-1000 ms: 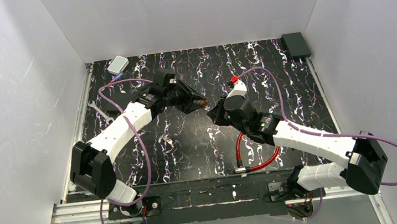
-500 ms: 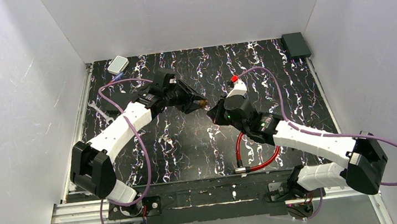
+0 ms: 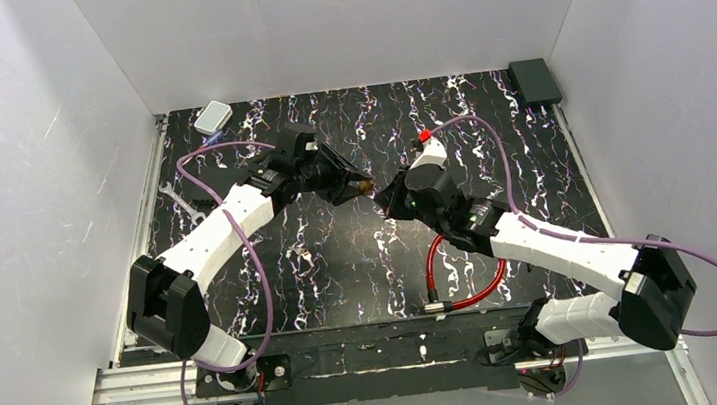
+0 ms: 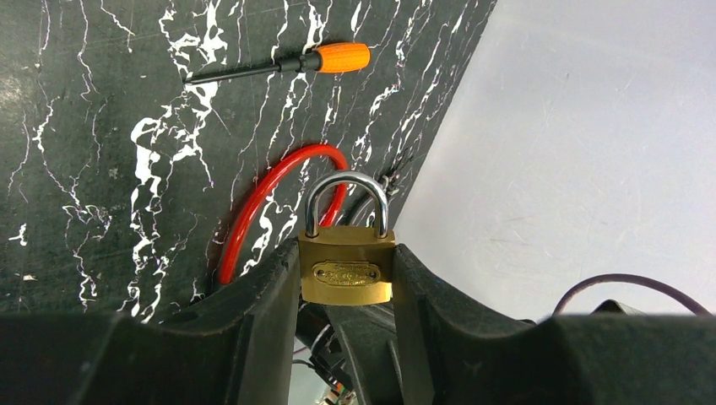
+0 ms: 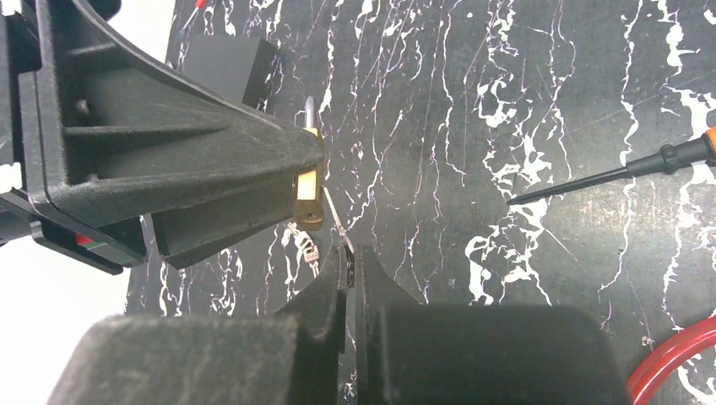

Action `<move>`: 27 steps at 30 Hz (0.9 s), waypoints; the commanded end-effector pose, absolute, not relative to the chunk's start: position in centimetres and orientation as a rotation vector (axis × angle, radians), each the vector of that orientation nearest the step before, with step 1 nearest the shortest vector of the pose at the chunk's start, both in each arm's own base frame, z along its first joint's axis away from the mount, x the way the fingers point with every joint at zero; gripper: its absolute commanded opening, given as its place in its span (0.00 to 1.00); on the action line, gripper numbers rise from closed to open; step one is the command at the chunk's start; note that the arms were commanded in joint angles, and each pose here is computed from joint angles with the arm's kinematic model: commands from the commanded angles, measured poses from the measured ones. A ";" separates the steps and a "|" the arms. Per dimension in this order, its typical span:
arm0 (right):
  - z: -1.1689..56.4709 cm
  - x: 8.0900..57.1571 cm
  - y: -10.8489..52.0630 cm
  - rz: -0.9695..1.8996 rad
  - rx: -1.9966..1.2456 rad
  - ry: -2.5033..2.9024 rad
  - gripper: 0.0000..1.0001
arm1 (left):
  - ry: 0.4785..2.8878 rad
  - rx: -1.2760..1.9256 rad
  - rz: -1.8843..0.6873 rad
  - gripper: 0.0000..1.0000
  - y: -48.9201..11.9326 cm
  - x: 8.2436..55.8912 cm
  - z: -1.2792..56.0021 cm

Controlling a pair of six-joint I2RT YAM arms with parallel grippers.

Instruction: Unlock with the key

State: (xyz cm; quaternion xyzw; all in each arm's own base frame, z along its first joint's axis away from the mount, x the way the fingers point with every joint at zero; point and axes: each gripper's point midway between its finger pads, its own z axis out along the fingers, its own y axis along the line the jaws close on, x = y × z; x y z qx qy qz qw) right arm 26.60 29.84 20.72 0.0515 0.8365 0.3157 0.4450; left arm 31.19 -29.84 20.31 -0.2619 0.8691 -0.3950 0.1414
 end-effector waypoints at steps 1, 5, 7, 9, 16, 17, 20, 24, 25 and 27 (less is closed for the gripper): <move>22.8 26.8 30.8 0.850 0.114 2.024 0.01 | 2.479 -0.739 -1.115 0.00 -29.2 31.3 21.2; 21.7 26.2 29.9 0.835 0.126 2.045 0.01 | 2.454 -0.778 -1.012 0.00 -27.8 31.6 20.8; 21.5 25.8 30.4 0.871 0.113 2.062 0.01 | 2.444 -0.787 -0.988 0.00 -27.4 31.7 20.8; 21.3 25.3 31.2 0.912 0.096 2.084 0.01 | 2.439 -0.794 -0.978 0.00 -27.2 31.7 20.8; 22.0 25.1 33.1 1.005 0.072 2.087 0.01 | 2.429 -0.801 -0.958 0.00 -26.9 31.9 20.8; 22.1 25.1 33.2 1.010 0.068 2.087 0.01 | 2.429 -0.800 -0.957 0.00 -26.9 31.9 20.7; 22.1 25.3 33.6 1.013 0.062 2.091 0.01 | 2.431 -0.797 -0.952 0.00 -26.9 31.9 20.6; 22.0 25.5 33.5 1.001 0.073 2.087 0.01 | 2.430 -0.794 -0.950 0.00 -26.9 32.0 20.6; 22.0 25.6 33.4 0.996 0.078 2.085 0.01 | 2.434 -0.794 -0.947 0.00 -26.9 31.9 20.5; 21.9 25.7 33.2 0.985 0.085 2.082 0.01 | 2.429 -0.798 -0.943 0.00 -26.8 32.0 20.5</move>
